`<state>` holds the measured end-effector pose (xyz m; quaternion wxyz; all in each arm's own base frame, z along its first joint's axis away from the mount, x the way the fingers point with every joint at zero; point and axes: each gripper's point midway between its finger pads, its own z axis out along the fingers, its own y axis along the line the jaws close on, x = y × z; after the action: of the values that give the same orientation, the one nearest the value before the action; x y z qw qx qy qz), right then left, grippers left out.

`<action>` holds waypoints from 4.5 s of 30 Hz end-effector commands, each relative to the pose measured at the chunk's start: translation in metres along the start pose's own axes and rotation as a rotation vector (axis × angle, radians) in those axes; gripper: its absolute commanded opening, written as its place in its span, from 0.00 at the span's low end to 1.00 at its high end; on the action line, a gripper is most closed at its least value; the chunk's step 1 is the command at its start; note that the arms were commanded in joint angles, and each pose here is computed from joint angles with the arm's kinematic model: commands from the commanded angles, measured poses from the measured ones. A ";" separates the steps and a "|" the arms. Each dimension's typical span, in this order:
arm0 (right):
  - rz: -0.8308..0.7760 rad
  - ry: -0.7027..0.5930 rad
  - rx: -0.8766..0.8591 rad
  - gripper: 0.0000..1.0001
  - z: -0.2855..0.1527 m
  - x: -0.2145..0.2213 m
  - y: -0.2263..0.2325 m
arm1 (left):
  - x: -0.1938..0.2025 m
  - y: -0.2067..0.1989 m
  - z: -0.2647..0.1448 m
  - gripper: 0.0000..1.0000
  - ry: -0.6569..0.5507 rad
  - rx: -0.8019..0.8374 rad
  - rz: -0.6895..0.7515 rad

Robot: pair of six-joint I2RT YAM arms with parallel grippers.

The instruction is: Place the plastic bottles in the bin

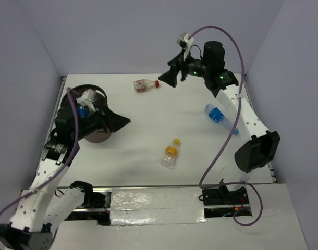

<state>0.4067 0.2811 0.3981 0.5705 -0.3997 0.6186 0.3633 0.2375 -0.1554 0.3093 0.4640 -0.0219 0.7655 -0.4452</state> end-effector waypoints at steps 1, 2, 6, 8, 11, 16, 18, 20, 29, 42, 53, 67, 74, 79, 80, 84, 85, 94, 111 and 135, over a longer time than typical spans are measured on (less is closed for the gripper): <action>0.154 0.247 0.039 1.00 -0.048 0.091 -0.003 | 0.008 -0.041 0.031 0.99 0.053 0.087 0.131; 0.184 0.270 0.114 1.00 -0.069 0.102 -0.021 | 0.010 -0.031 0.050 0.99 0.082 0.024 0.138; 0.276 0.315 0.252 1.00 -0.129 0.142 -0.032 | 0.059 -0.019 0.106 0.99 0.295 -0.092 0.198; 0.282 0.327 0.314 1.00 -0.155 0.155 -0.035 | 0.088 -0.016 0.128 0.99 0.416 -0.133 0.226; 0.281 0.331 0.396 1.00 -0.186 0.164 -0.042 | 0.134 -0.009 0.151 0.99 0.581 -0.189 0.255; 0.293 0.326 0.442 1.00 -0.205 0.170 -0.042 | 0.192 -0.001 0.177 0.99 0.752 -0.256 0.316; 0.303 0.324 0.444 1.00 -0.207 0.173 -0.041 | 0.222 0.009 0.183 0.99 0.825 -0.282 0.348; 0.313 0.326 0.444 1.00 -0.209 0.176 -0.040 | 0.239 0.013 0.188 0.99 0.874 -0.303 0.385; 0.347 0.309 0.436 1.00 -0.209 0.175 -0.042 | 0.281 0.040 0.191 0.96 1.012 -0.434 0.486; 0.345 0.304 0.421 1.00 -0.209 0.174 -0.034 | 0.269 0.036 0.188 0.40 0.933 -0.444 0.496; 0.320 0.324 0.397 1.00 -0.211 0.180 -0.027 | 0.016 -0.010 0.137 0.26 0.285 -0.319 0.264; 0.330 0.345 0.348 1.00 -0.207 0.187 -0.023 | -0.196 0.104 0.000 0.27 -0.308 -0.715 0.207; 0.303 0.382 0.369 1.00 -0.211 0.197 -0.027 | -0.194 0.145 -0.008 0.61 -0.293 -0.817 0.158; 0.271 0.428 0.417 1.00 -0.218 0.205 -0.040 | -0.186 0.148 -0.006 0.98 -0.272 -0.811 0.135; 0.261 0.455 0.450 1.00 -0.222 0.210 -0.046 | -0.185 0.145 -0.007 0.99 -0.272 -0.806 0.136; 0.166 0.550 0.563 1.00 -0.239 0.223 -0.076 | -0.179 0.137 -0.012 0.99 -0.258 -0.789 0.140; 0.145 0.578 0.577 1.00 -0.242 0.227 -0.085 | -0.179 0.134 -0.013 0.99 -0.257 -0.783 0.141; 0.159 0.849 0.701 1.00 -0.265 0.279 -0.141 | -0.153 0.045 -0.014 1.00 -0.270 -0.377 0.194; 0.223 1.070 0.556 0.87 -0.251 0.380 -0.168 | -0.074 -0.013 -0.004 0.99 -0.165 0.061 0.063; 0.769 0.268 0.128 0.26 -0.101 0.148 -0.045 | 0.064 -0.100 0.188 1.00 0.007 0.330 0.194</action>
<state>0.4121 0.1269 0.2090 0.3225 -0.1856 0.8461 0.3816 0.2827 -0.3497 0.2521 0.4265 0.1112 0.7471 -0.4975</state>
